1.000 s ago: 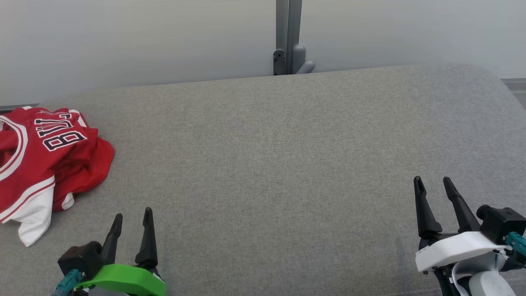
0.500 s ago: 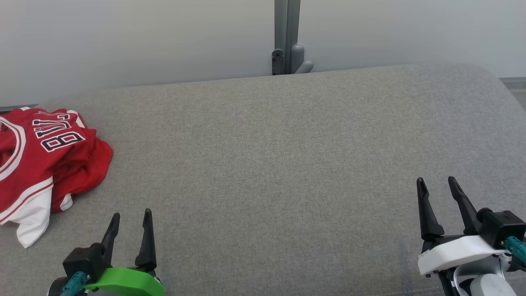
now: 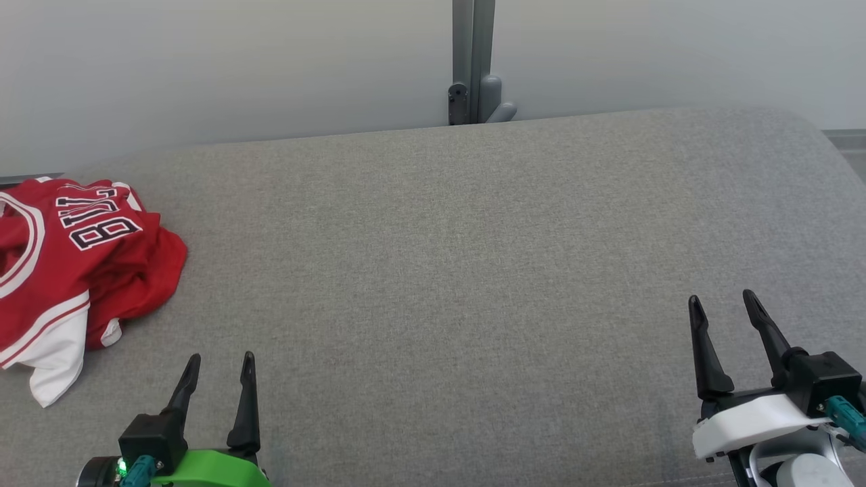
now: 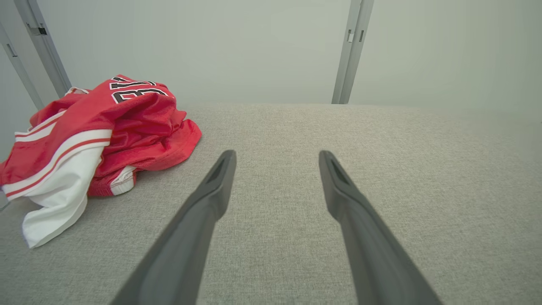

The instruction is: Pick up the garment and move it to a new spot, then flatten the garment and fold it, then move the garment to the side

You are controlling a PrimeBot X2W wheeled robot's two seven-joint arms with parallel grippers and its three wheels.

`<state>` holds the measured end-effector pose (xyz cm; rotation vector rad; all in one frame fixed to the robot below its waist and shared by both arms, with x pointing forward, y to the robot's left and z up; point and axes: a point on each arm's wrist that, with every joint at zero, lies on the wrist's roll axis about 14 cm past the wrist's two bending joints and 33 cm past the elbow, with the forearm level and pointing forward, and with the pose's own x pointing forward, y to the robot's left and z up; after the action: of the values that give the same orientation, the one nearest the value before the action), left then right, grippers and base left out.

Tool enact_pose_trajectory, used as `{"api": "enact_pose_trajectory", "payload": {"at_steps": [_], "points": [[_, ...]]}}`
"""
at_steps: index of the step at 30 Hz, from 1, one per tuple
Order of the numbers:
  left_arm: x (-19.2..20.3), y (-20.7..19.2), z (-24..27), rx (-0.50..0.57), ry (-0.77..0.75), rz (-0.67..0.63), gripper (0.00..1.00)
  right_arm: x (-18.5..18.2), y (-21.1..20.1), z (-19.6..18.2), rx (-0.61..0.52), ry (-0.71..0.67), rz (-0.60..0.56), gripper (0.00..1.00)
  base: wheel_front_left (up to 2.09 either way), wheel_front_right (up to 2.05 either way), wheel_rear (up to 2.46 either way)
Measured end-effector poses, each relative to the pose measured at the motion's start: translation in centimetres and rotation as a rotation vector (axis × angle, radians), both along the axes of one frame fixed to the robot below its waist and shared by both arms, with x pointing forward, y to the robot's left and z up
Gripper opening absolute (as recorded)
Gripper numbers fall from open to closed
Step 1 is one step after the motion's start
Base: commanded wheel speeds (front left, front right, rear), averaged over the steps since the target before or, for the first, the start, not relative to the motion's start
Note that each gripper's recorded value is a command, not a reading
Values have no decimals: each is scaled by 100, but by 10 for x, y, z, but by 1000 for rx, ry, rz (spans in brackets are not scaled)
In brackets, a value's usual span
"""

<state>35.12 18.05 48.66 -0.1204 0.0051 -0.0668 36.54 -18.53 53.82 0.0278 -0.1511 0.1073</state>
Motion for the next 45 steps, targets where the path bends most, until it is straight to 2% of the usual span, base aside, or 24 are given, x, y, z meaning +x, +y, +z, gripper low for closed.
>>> {"api": "enact_pose_trajectory", "payload": {"at_steps": [10,45], "points": [[-7,7,-1,56,-6,15,100,1,8,2,-35,-19,23,100,0,0,0],[-12,12,2,49,-18,36,100,2,14,3,-19,-21,35,100,0,0,0]]}}
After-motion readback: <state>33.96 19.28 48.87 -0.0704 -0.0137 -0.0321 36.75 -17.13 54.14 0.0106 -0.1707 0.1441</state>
